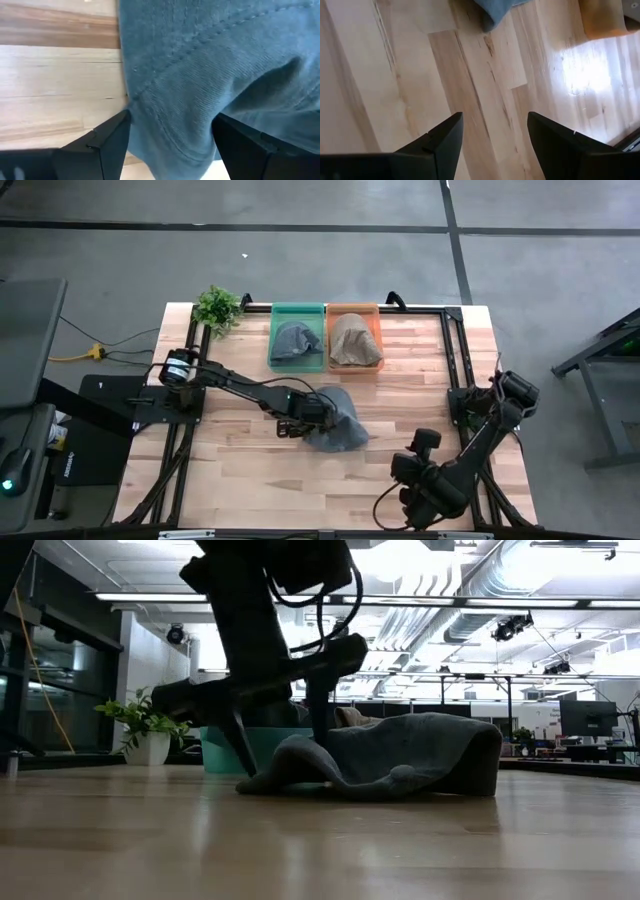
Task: Pick & Place hat
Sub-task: Put the blue cap into the green bin
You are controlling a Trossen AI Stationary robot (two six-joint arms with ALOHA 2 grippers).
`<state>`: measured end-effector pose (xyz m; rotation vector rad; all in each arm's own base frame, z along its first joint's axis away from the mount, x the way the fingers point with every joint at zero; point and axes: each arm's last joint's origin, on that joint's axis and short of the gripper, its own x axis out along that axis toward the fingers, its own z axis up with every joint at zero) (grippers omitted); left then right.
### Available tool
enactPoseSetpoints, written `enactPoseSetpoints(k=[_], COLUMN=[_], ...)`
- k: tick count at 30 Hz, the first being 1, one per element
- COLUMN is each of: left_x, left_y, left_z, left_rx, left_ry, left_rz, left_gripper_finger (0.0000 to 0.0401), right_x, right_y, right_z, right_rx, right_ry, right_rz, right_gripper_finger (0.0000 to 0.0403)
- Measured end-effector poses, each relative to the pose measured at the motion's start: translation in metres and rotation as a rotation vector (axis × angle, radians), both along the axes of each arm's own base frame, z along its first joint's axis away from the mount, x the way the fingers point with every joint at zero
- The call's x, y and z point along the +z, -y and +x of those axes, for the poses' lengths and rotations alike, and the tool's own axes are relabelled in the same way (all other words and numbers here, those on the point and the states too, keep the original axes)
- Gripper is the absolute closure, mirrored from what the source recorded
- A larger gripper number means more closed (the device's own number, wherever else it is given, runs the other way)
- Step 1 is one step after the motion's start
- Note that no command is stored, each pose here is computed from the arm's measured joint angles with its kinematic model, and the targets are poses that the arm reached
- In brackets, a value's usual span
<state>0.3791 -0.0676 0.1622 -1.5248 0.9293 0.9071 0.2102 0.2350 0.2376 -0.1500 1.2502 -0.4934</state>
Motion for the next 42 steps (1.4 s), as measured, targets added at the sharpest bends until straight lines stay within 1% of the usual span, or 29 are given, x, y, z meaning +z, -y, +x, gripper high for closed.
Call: enactPoseSetpoints(k=[4,6,8,12,17,18,19,25,28,32,34,37,39,42], left_x=[-0.004,-0.004,-0.007,-0.011,-0.011,-0.012,-0.012,-0.012,-0.008,-0.007,-0.006,0.003,0.006,0.013], left_y=[-0.004,-0.004,-0.004,-0.004,-0.004,-0.004,-0.004,-0.007,-0.007,-0.006,-0.006,-0.006,-0.005,-0.007], left_z=[0.001,0.001,0.001,0.003,0.003,0.003,0.003,0.004,0.005,0.006,0.006,0.003,0.006,0.005], left_rx=[0.011,0.011,0.02,0.032,-0.015,-0.025,-0.03,-0.051,-0.075,-0.1,-0.111,-0.145,-0.152,-0.161], left_ry=[-0.016,-0.019,-0.028,-0.033,-0.022,-0.022,-0.022,-0.019,0.009,0.026,0.03,0.05,0.093,0.111], left_rz=[-0.019,-0.02,-0.015,-0.002,0.013,0.018,0.023,0.02,0.023,0.02,0.018,0.0,-0.011,-0.017], left_gripper_finger=[0.0144,0.0156,0.0178,0.0248,0.0365,0.0382,0.039,0.0398,0.04,0.0401,0.0401,0.0401,0.0401,0.0401], right_x=[0.0,0.0,0.0,0.0,0.0,0.0,0.0,0.0,0.0,0.001,0.002,0.003,0.004,0.004], right_y=[-0.004,-0.005,-0.006,-0.007,-0.007,-0.007,-0.007,-0.007,-0.007,-0.006,-0.006,-0.007,-0.008,-0.011], right_z=[-0.004,-0.006,-0.007,-0.008,-0.009,-0.009,-0.009,-0.009,-0.008,-0.007,-0.006,-0.006,-0.005,-0.001], right_rx=[-0.007,-0.012,-0.016,-0.024,-0.023,-0.023,-0.023,-0.022,-0.02,0.004,0.052,0.155,0.218,0.309], right_ry=[0.011,0.013,0.014,0.018,0.016,0.017,0.017,0.019,0.025,0.077,0.107,0.151,0.168,0.182], right_rz=[0.006,0.011,0.016,0.019,0.018,0.018,0.017,0.015,0.011,-0.032,-0.075,-0.159,-0.204,-0.241], right_gripper_finger=[0.0187,0.0186,0.0185,0.0188,0.0191,0.0191,0.0191,0.0193,0.0193,0.0192,0.0192,0.0191,0.019,0.019])
